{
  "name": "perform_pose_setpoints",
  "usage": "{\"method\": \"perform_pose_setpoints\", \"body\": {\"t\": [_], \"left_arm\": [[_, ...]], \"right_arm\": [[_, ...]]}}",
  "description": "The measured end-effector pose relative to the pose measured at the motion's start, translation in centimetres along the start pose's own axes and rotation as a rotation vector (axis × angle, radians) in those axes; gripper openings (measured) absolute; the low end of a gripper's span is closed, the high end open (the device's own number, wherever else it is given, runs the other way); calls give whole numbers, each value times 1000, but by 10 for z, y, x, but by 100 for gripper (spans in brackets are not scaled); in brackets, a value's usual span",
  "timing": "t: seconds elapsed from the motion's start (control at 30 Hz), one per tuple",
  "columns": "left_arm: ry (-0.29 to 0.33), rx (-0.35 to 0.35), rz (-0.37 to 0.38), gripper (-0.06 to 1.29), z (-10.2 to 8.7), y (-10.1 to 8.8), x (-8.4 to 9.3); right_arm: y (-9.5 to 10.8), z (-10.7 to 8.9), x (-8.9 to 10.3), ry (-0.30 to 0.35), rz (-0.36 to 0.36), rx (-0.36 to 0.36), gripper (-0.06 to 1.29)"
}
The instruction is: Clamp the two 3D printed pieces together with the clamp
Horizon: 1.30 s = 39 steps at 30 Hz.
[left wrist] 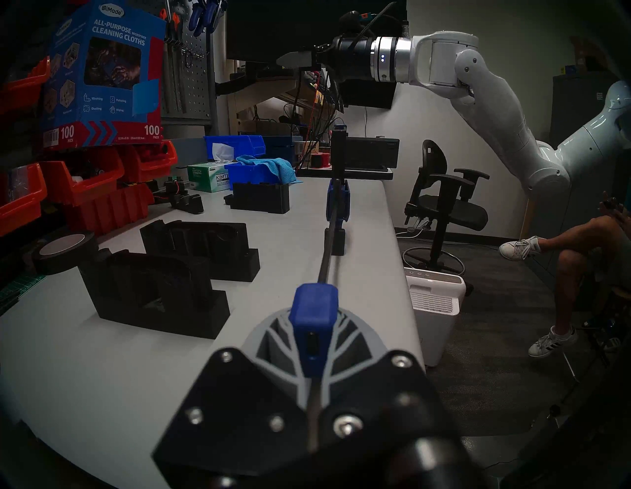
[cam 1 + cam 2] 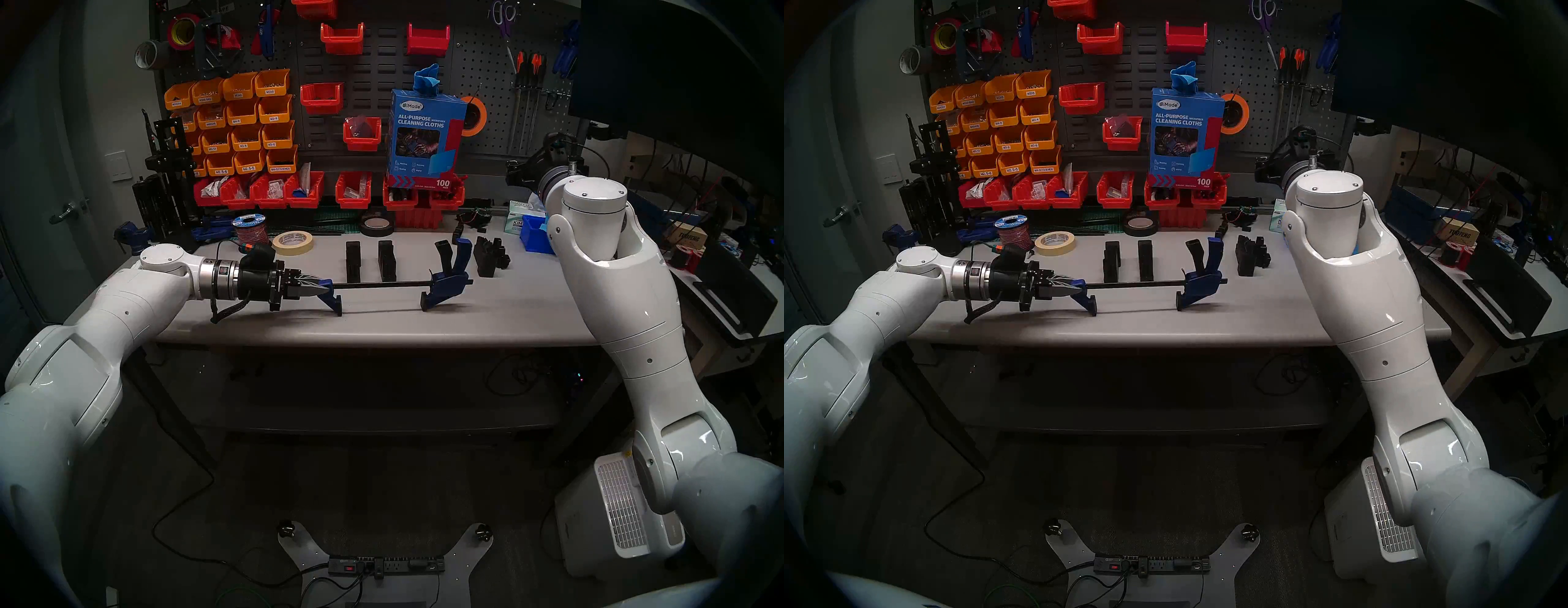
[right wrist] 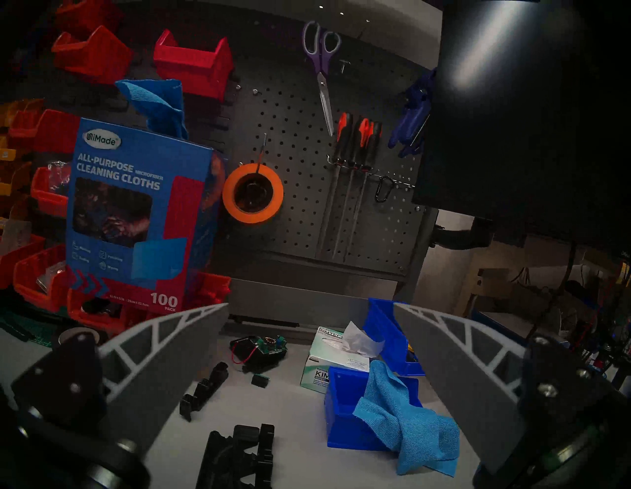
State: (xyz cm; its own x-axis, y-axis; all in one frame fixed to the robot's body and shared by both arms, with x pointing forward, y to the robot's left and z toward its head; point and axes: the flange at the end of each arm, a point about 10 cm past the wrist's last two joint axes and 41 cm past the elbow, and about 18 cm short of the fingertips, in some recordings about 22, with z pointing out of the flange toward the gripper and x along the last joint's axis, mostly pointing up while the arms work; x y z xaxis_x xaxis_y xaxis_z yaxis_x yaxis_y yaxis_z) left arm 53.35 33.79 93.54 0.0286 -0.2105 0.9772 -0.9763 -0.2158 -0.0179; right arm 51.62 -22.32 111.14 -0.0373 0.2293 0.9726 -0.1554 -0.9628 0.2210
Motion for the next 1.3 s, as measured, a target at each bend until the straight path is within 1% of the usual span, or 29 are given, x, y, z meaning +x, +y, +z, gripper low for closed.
{"method": "perform_pose_setpoints", "body": {"t": [0.1,0.17,0.23,0.37,0.4,0.47,0.53,0.6,0.7,0.9,1.07,1.3], "left_arm": [[0,0,0,1,0,0,0],[-1,0,-1,1,0,0,0],[-1,0,-1,1,0,0,0],[-1,0,-2,1,-1,0,1],[-1,0,-2,1,-1,0,1],[-1,0,-3,1,-1,0,1],[-1,0,-3,1,-1,0,1],[-1,0,-4,1,-1,0,1],[-2,0,-4,1,-1,0,1],[-2,0,-4,1,-1,0,1],[-2,0,-5,1,-1,0,1],[-2,1,-5,1,-1,0,1]], "right_arm": [[-8,-5,5,-1,9,-6,126],[-18,-13,13,-7,23,-16,126],[-23,-18,18,-17,34,-22,126],[-29,-27,25,-49,68,-28,126],[-29,-29,26,-56,74,-28,126],[-33,-38,27,-91,102,-24,126],[-35,-41,27,-102,110,-21,126],[-38,-48,28,-121,126,-12,126],[-44,-57,32,-128,155,13,126],[-56,-75,42,-116,221,87,126],[-64,-88,47,-114,277,150,126],[-68,-102,45,-136,337,194,126]]}}
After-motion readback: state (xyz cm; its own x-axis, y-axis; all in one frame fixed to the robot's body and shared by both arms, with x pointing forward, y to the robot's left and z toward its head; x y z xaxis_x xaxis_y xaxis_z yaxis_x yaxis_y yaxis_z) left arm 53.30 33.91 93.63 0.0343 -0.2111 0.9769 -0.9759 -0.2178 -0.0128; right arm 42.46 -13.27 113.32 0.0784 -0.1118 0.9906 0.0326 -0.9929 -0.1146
